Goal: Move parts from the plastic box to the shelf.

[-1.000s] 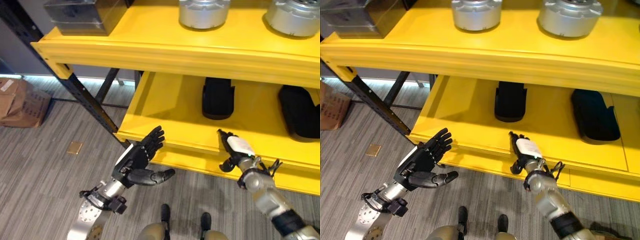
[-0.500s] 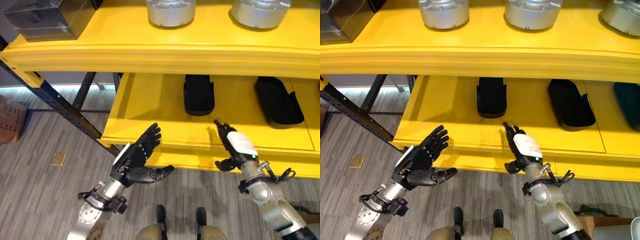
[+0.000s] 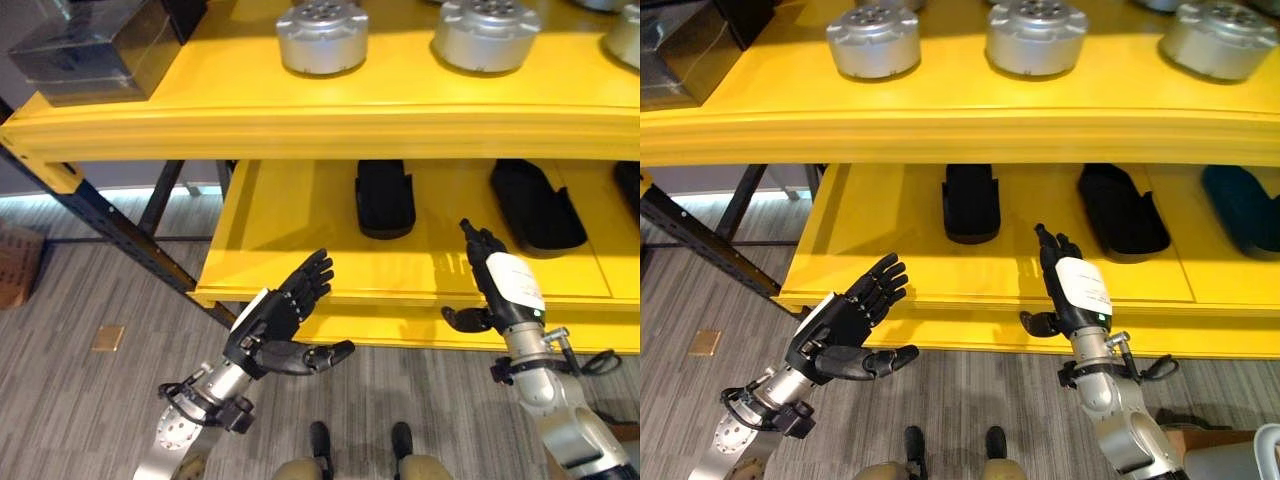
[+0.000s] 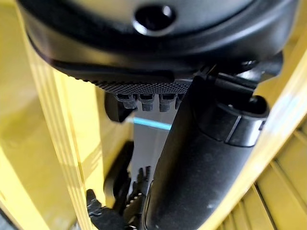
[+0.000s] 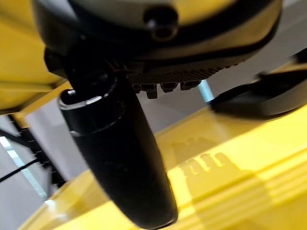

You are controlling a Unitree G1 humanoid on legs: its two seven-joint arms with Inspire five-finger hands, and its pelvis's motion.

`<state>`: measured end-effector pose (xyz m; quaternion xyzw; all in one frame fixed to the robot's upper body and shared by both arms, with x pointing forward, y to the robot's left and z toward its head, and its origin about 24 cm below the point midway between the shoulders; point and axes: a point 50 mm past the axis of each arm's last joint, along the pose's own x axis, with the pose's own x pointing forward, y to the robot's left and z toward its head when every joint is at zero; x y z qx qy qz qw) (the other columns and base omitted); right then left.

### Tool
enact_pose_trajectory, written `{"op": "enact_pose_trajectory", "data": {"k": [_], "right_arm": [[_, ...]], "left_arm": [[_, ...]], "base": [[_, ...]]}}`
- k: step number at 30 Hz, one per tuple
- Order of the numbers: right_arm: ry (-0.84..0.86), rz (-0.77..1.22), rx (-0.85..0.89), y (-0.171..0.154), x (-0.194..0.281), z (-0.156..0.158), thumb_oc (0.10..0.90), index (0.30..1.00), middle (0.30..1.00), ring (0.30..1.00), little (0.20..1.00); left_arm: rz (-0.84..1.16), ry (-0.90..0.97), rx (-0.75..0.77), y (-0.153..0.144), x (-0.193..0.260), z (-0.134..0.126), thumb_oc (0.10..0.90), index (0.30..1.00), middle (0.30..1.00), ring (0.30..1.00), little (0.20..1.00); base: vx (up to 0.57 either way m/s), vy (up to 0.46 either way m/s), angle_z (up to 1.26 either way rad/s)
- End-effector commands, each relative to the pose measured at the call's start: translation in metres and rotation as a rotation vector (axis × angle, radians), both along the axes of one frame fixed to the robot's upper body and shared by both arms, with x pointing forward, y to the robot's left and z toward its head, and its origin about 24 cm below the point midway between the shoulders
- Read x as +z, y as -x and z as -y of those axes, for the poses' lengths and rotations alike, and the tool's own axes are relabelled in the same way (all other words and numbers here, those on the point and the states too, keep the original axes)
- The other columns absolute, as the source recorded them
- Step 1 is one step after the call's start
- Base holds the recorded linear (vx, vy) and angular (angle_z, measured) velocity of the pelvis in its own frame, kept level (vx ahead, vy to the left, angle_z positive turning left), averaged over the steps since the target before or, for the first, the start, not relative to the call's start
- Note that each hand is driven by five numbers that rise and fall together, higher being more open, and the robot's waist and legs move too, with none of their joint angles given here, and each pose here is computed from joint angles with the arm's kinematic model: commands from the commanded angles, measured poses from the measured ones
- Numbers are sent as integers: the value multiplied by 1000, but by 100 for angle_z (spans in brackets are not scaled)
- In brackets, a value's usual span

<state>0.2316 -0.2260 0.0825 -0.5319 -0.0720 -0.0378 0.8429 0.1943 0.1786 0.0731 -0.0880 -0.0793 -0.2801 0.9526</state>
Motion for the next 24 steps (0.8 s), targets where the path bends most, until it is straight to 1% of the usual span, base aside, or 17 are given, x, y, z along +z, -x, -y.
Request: {"op": "enact_pose_trajectory", "data": {"k": [1,6,11,17,20,24], "right_arm": [[54,230,87,-9,41,-8,900,1000,1000,1000,1000],[70,241,161,-14,45,-19,900,1000,1000,1000,1000],[53,212,257,-29,46,-36,900,1000,1000,1000,1000],[52,177,306,-54,42,-53,900,1000,1000,1000,1000],[57,183,326,-67,49,-63,900,1000,1000,1000,1000],[62,192,330,-79,53,-69,900,1000,1000,1000,1000]], "left_arm": [[235,78,-53,-5,39,6,900,1000,1000,1000,1000],[222,80,-57,-12,38,13,900,1000,1000,1000,1000],[195,64,-59,-16,35,16,900,1000,1000,1000,1000],[164,62,-90,-17,30,20,900,1000,1000,1000,1000],[164,60,-95,-19,31,23,900,1000,1000,1000,1000],[182,64,-95,-21,35,24,900,1000,1000,1000,1000]], "base": [[-9,36,-18],[-1,5,-10],[0,0,0],[32,-38,15],[-17,-21,15],[-53,-9,18]]}}
